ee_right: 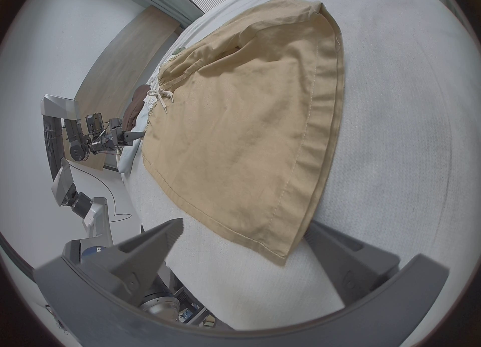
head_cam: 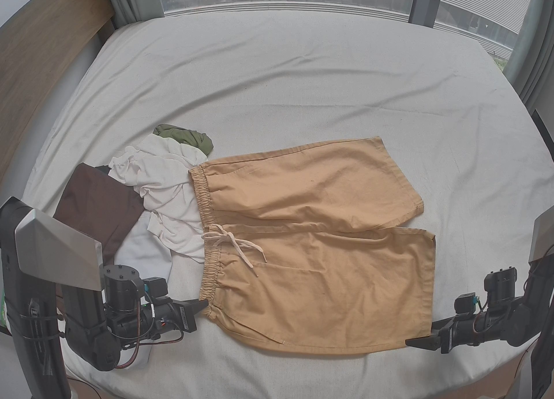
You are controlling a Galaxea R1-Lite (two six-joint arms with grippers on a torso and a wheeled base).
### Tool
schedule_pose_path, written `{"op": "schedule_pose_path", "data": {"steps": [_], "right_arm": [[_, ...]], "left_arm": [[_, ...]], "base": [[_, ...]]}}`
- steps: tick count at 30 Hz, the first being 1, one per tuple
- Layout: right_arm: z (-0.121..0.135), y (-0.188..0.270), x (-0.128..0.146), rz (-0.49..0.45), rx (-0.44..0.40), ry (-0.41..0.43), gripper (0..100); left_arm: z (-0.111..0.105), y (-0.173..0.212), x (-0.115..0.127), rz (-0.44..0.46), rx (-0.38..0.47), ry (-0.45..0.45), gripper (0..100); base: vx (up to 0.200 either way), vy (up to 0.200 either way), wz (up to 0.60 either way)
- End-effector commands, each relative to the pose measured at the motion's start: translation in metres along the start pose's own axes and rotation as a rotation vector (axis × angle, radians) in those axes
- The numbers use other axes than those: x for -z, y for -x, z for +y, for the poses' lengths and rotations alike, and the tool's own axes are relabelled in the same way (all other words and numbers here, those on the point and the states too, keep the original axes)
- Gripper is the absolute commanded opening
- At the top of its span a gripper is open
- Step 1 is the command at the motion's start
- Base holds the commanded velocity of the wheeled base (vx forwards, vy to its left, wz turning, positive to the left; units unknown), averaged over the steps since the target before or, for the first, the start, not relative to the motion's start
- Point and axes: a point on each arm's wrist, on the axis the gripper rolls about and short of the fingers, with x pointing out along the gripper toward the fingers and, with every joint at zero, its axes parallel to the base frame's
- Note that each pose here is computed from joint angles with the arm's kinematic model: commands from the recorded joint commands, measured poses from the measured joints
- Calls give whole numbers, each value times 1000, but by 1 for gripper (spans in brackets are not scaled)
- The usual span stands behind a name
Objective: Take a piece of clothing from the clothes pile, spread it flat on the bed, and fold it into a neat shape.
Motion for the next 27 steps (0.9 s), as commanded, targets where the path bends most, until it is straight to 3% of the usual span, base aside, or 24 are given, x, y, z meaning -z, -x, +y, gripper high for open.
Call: {"op": "schedule_pose_path", "data": {"steps": [1, 19, 27], "right_arm": [[2, 2, 5, 20, -3, -1, 0], [4, 6, 3, 14, 0, 8, 0], [18, 25, 5, 51, -3, 5, 0]], "left_arm": [[0, 0, 0, -3, 1, 0, 0], [-5, 6, -2, -6, 14, 0, 0], [-13, 40, 11, 85, 82, 23, 0]], "base": [[0, 0, 0], [0, 0, 0], [0, 0, 0]]}}
